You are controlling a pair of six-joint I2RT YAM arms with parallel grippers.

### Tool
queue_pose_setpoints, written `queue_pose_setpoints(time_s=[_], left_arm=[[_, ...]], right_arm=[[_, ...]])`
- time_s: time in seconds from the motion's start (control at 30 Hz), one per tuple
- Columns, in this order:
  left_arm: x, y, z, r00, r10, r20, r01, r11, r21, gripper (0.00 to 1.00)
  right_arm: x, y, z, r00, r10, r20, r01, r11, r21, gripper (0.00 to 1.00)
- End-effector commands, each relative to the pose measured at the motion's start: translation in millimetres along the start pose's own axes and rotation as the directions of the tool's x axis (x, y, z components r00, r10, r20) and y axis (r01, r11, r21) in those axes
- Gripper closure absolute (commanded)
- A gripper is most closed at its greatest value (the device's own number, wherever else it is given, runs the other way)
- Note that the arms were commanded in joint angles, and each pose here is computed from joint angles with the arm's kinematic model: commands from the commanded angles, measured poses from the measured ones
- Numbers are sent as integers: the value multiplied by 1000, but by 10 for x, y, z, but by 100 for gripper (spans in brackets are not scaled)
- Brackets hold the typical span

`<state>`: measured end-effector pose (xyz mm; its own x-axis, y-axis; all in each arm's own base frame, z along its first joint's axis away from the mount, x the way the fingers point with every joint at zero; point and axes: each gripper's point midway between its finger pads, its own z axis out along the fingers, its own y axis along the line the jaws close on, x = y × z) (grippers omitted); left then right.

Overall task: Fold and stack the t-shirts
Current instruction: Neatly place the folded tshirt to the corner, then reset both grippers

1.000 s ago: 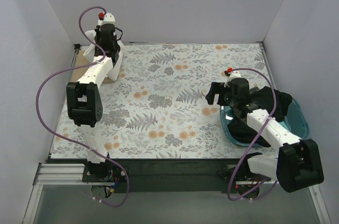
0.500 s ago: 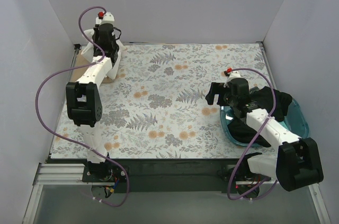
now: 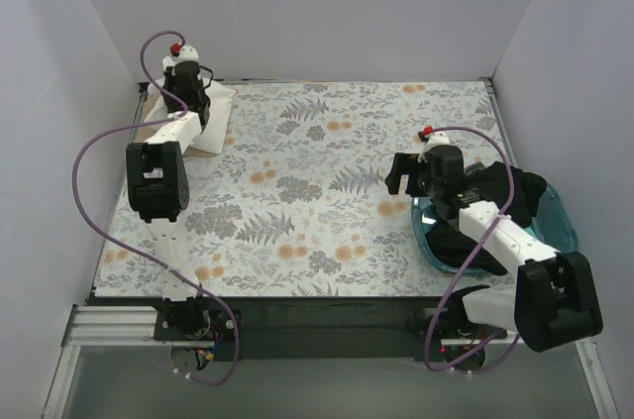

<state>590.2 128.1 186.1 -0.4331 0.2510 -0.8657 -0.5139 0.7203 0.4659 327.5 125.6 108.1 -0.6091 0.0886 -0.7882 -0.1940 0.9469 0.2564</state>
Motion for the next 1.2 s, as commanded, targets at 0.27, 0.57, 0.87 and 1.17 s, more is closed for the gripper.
queue_pose_setpoints(time_s=[0.27, 0.57, 0.87, 1.17], left_arm=[[339, 356, 357, 997, -81, 20, 83, 988, -129, 82], [87, 661, 394, 987, -159, 35, 162, 943, -292, 13], [-758, 353, -356, 861, -503, -74, 508, 858, 81, 10], [-1087, -476, -2137, 664, -655, -362, 739, 500, 452, 8]], right_arm=[[-50, -104, 87, 1000, -24, -8, 24, 998, 55, 2], [-73, -117, 47, 1000, -22, 2, 22, 998, 63, 2], [-153, 59, -84, 999, -11, 36, 12, 1000, -25, 2], [-159, 206, -294, 997, -11, 80, 19, 994, -108, 2]])
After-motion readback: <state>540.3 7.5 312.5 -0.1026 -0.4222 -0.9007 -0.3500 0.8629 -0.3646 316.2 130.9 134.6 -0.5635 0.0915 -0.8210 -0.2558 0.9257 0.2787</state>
